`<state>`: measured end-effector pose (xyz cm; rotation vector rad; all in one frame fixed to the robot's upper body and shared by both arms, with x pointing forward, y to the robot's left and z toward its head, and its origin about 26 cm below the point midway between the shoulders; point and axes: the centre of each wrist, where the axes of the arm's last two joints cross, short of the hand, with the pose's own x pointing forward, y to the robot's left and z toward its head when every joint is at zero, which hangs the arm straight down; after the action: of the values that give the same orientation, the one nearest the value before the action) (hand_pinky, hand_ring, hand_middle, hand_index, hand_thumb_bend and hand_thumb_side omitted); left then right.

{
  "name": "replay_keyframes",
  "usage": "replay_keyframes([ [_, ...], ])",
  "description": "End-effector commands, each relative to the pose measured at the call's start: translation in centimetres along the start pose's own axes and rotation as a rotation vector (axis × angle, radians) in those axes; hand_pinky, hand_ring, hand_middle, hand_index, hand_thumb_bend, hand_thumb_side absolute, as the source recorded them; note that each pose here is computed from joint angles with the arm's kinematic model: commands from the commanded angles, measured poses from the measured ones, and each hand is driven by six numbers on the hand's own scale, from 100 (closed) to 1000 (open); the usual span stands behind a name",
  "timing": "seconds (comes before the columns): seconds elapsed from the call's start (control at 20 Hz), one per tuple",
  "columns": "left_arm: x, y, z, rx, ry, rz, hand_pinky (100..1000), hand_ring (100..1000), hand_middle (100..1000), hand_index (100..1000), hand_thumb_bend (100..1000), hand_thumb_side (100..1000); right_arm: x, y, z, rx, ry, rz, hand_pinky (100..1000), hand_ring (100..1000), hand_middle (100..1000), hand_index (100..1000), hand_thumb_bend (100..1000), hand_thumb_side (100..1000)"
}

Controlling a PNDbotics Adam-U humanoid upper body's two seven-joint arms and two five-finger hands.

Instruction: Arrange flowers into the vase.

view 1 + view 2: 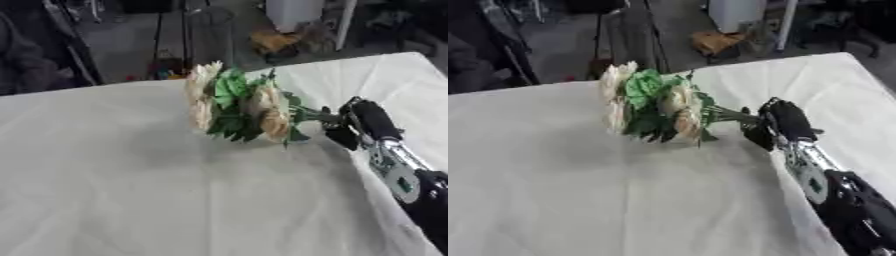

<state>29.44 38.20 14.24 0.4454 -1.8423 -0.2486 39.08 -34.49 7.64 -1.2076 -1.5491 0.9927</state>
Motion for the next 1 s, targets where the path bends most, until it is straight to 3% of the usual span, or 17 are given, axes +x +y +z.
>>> replay_keyframes([
  [0.05,0.6,0.8,-0.2,0.014,-0.018,-0.022,694,690,757,598,923,731,0.1,-3.0,-0.6,-0.055,-0.072,-0.015,100,100,100,123,100,845],
  [0.4,0.5,1.0,-0.1,0.019,-0.013,-0.029,695,690,756,598,922,732,1.9,-6.8,0.1,-0.138,-0.198,-0.11,100,100,100,119,100,869],
  [0.65,0.5,1.0,-0.1,0.017,-0.012,-0.032,695,690,756,598,922,732,4.2,-10.6,-0.2,-0.224,-0.24,-0.179,100,100,100,117,100,905],
  [0.7,0.5,1.0,-0.1,0.016,-0.011,-0.033,695,689,756,598,921,734,4.7,-11.4,-0.2,-0.236,-0.244,-0.192,100,100,100,117,100,1000],
  [0.75,0.4,0.9,-0.1,0.011,-0.01,-0.033,695,689,756,598,922,733,5.3,-12.5,-0.4,-0.264,-0.252,-0.206,100,100,100,118,100,922],
  [1.0,0.5,0.8,-0.3,-0.011,-0.01,-0.035,695,689,755,597,922,734,7.3,-17.2,-2.2,-0.362,-0.261,-0.283,100,100,100,119,100,946],
])
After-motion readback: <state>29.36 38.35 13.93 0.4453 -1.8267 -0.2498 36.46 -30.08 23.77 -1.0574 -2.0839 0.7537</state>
